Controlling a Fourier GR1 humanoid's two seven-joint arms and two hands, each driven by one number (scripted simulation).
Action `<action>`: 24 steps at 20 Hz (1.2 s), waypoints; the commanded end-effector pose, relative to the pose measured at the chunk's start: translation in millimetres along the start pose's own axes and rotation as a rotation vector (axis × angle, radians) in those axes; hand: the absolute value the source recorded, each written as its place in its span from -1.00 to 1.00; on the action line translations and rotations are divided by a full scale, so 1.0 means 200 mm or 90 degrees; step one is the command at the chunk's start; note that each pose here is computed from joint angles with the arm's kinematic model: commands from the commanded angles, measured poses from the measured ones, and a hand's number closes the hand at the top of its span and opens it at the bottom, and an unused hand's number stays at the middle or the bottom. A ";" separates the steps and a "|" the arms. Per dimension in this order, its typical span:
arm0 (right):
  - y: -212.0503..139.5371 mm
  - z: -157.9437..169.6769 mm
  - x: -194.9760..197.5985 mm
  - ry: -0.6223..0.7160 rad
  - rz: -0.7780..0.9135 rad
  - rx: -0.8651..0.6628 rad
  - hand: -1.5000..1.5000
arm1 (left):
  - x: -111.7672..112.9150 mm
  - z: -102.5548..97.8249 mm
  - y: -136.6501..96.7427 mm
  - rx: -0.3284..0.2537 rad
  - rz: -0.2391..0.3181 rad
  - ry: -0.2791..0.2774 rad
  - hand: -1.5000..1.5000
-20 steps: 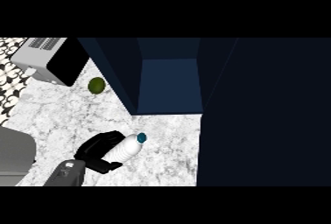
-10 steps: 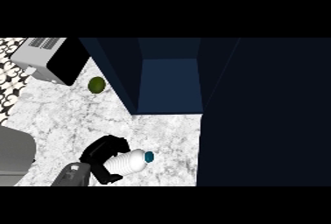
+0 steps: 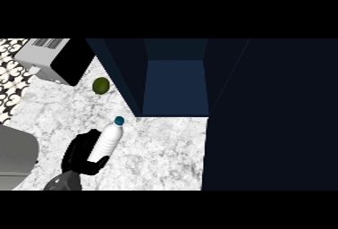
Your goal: Pick up the bottled water, place it into the cabinet and close the cabinet
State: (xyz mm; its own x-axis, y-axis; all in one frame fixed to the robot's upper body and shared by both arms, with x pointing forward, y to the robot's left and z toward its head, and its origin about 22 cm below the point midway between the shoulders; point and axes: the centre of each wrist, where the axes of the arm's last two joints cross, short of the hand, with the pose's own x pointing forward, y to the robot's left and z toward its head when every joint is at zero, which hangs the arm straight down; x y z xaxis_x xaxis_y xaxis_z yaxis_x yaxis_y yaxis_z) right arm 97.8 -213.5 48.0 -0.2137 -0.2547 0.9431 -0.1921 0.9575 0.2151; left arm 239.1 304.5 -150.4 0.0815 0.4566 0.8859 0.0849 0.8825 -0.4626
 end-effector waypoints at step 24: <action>0.01 0.02 0.01 0.013 -0.020 0.018 -1.00 | 0.28 -0.12 -0.66 -0.051 0.012 -0.076 1.00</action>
State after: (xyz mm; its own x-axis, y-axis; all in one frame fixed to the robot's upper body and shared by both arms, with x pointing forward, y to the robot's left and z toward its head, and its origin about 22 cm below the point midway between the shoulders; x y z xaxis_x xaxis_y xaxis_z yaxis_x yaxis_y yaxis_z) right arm 101.2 -208.9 52.7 -0.2004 -0.2766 0.9399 -0.2157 0.9482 0.2331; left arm 264.3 237.3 -62.3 -0.0183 0.4934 0.8696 0.1535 0.8609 -0.4852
